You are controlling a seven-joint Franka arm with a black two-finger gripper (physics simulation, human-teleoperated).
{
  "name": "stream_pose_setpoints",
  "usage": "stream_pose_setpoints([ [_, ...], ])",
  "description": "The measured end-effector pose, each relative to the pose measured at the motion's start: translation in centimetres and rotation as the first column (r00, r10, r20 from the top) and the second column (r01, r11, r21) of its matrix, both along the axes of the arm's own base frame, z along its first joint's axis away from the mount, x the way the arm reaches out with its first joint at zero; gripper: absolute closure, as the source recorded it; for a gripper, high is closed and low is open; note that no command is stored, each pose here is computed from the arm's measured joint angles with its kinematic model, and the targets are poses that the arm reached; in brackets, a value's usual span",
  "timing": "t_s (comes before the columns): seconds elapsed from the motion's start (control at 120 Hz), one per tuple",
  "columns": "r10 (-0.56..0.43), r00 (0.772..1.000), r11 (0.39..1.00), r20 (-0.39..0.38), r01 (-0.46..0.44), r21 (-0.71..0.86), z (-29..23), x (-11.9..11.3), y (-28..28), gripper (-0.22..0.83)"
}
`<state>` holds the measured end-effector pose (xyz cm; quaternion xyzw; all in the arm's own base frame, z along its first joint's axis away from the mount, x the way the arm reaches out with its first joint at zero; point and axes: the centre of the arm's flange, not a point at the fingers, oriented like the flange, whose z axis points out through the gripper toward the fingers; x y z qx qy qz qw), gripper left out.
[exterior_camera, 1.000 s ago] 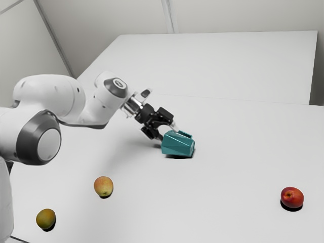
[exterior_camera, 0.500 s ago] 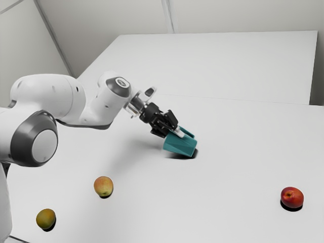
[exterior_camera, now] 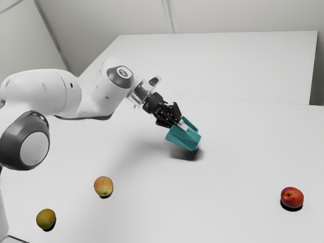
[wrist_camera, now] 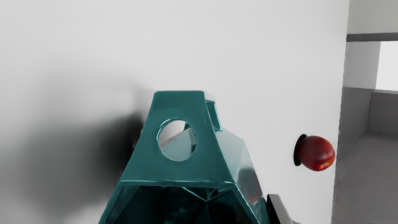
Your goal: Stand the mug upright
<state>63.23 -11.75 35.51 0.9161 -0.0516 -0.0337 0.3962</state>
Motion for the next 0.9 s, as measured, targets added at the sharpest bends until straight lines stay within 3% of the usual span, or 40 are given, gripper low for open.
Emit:
stream_pose_setpoints([
  [0.1, -0.122, 0.989, 0.98, 0.088, 0.106, 0.166, 3.9, -2.1, -1.8, 0.77],
  [0.2, -0.252, 0.961, 0.905, 0.116, 0.191, 0.38, 5.4, -4.0, -1.9, 0.77],
  [0.317, -0.401, 0.913, 0.732, 0.072, 0.273, 0.625, 4.7, -5.4, -2.4, 0.77],
  [0.475, -0.48, 0.877, 0.516, -0.022, 0.303, 0.801, 2.4, -7.4, -2.3, 0.77],
  [0.642, -0.45, 0.892, 0.425, -0.047, 0.26, 0.867, 1.0, -8.3, -1.8, 0.77],
  [0.9, -0.335, 0.942, 0.439, 0.023, 0.134, 0.888, 0.5, -7.8, -1.5, 0.77],
])
